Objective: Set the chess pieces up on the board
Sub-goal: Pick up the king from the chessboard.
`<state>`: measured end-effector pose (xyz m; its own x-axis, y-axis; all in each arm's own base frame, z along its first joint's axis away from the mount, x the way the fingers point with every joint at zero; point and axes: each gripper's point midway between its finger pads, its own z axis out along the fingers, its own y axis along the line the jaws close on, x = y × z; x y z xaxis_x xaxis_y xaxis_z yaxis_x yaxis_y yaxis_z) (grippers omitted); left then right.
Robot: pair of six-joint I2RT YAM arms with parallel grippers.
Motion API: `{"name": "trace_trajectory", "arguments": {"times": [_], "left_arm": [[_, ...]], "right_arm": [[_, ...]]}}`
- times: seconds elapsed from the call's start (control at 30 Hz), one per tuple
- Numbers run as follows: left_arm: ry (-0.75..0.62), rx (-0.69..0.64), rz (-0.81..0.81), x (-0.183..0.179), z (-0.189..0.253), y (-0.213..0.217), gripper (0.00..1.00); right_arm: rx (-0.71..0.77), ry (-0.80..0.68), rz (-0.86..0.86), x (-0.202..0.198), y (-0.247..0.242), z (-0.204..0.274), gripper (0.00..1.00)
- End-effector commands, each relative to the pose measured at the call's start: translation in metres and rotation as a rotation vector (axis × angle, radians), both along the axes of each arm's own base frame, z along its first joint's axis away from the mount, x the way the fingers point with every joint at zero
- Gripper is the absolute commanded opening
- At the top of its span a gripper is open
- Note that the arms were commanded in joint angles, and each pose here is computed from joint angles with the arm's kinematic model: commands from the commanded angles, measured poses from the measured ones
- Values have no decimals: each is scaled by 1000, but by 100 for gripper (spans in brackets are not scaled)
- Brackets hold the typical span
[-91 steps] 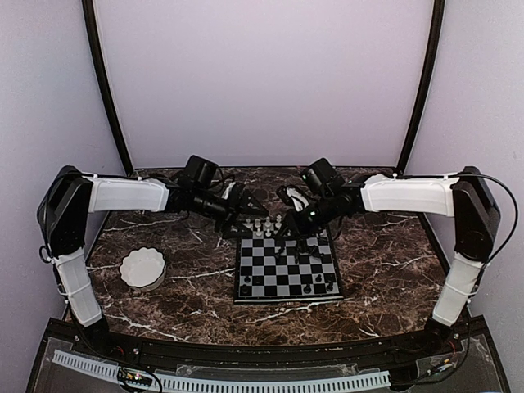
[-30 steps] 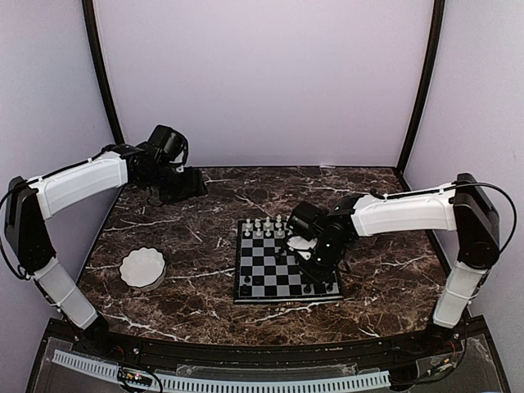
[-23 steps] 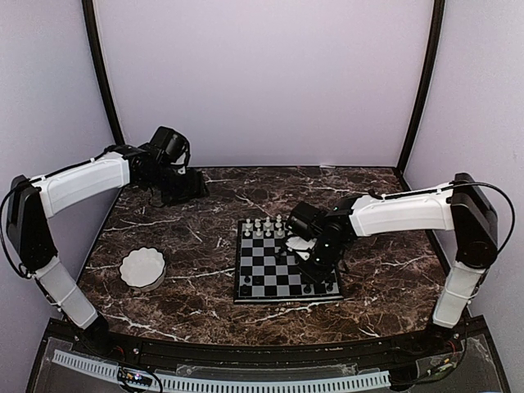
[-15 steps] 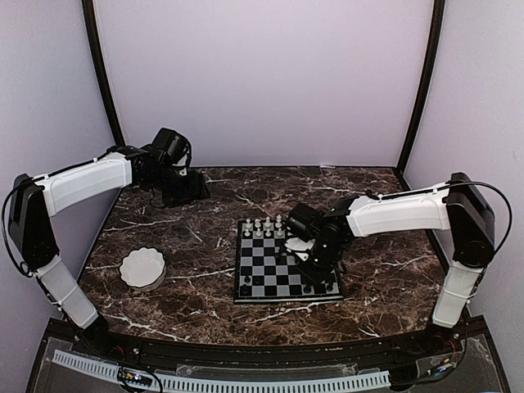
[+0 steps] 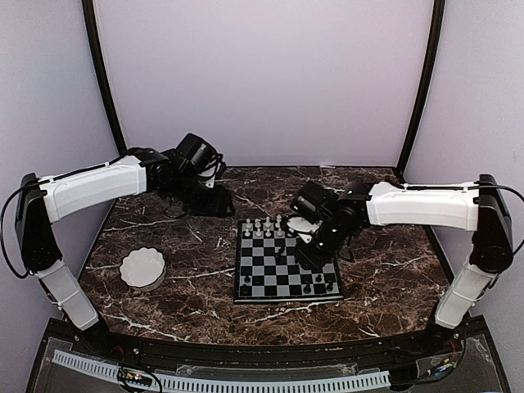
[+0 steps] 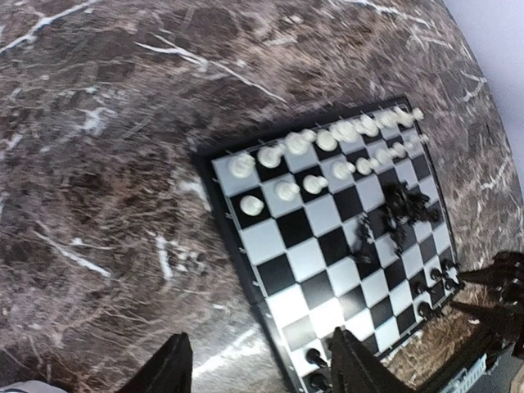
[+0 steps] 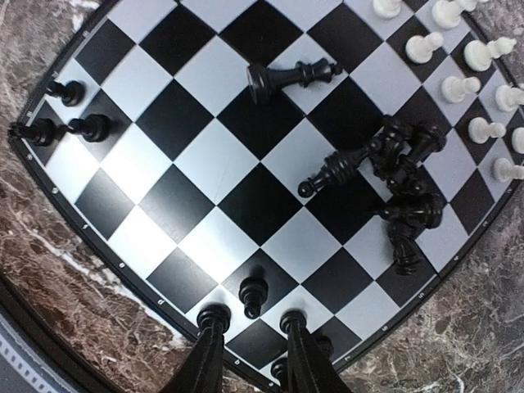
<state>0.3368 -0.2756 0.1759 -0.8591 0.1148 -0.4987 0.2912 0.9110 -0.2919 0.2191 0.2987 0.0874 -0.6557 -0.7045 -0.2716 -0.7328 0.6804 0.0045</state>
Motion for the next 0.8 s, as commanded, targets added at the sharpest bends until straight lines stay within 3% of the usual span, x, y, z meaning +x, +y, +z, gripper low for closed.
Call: {"name": "trace_trajectory", "arguments": {"times": [0.0,0.17,0.33,0.43,0.77], "left_arm": [[56,66,-175,-37,-16,-43,54],[91,121,-294,-60,-32,-93,46],[133,202,-364,-64,-56,-121,53],[152,251,-386,-61,-74,-126,58],[148,306,-410,-50,-93,-133,55]], "right_arm": [[124,-80,-105,17,-9,47,30],[227,-100,-249,36,-36,61,31],[241,-103,-285,44,-47,64,31],[242,-105,-288,45,-49,64,31],[245,-96,-300,44,-52,59,31]]}}
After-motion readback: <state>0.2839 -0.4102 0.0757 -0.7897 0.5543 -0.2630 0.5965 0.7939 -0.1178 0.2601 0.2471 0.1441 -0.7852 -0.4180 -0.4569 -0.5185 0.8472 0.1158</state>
